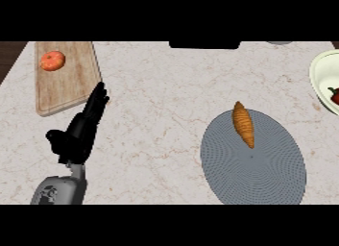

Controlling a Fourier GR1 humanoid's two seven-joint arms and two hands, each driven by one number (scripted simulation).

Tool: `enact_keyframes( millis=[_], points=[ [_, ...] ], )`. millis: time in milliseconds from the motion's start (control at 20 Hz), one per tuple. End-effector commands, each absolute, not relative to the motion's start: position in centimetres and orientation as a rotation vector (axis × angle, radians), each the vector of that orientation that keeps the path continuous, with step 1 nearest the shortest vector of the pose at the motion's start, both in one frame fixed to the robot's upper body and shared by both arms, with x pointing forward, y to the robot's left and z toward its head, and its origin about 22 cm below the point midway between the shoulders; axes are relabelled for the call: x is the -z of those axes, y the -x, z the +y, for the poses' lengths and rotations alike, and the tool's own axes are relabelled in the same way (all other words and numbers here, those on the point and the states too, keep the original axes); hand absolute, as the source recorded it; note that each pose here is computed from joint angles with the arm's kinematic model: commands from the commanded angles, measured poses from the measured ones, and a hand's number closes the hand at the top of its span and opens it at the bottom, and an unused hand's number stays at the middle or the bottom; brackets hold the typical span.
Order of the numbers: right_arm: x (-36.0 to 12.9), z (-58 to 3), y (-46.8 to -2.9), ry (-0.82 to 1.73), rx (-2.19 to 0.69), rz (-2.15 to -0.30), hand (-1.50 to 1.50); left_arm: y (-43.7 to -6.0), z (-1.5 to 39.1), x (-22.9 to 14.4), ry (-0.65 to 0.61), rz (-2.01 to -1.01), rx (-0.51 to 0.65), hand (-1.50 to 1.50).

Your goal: Pick the bell pepper from the placemat and place it in the bowl

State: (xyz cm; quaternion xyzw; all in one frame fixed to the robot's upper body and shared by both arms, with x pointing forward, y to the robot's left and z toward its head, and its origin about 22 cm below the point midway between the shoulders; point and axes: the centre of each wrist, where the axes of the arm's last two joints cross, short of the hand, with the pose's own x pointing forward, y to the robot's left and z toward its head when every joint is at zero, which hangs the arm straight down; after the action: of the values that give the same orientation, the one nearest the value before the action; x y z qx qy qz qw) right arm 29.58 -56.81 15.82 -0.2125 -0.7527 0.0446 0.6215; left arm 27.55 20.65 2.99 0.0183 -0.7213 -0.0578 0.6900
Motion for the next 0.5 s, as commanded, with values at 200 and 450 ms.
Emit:
enact_keyframes(
  millis=[200, 450],
  points=[
    [-14.3, -59.5, -25.2, 0.333, -0.091, -1.759, -1.50, -27.3, 21.0, -3.2, -0.047, -1.615, 0.141, 0.00],
    [-13.5, -59.9, -24.2, 0.336, -0.143, -1.738, -1.50, -28.6, 20.9, -3.1, -0.055, -1.597, 0.114, 0.00]
  ],
)
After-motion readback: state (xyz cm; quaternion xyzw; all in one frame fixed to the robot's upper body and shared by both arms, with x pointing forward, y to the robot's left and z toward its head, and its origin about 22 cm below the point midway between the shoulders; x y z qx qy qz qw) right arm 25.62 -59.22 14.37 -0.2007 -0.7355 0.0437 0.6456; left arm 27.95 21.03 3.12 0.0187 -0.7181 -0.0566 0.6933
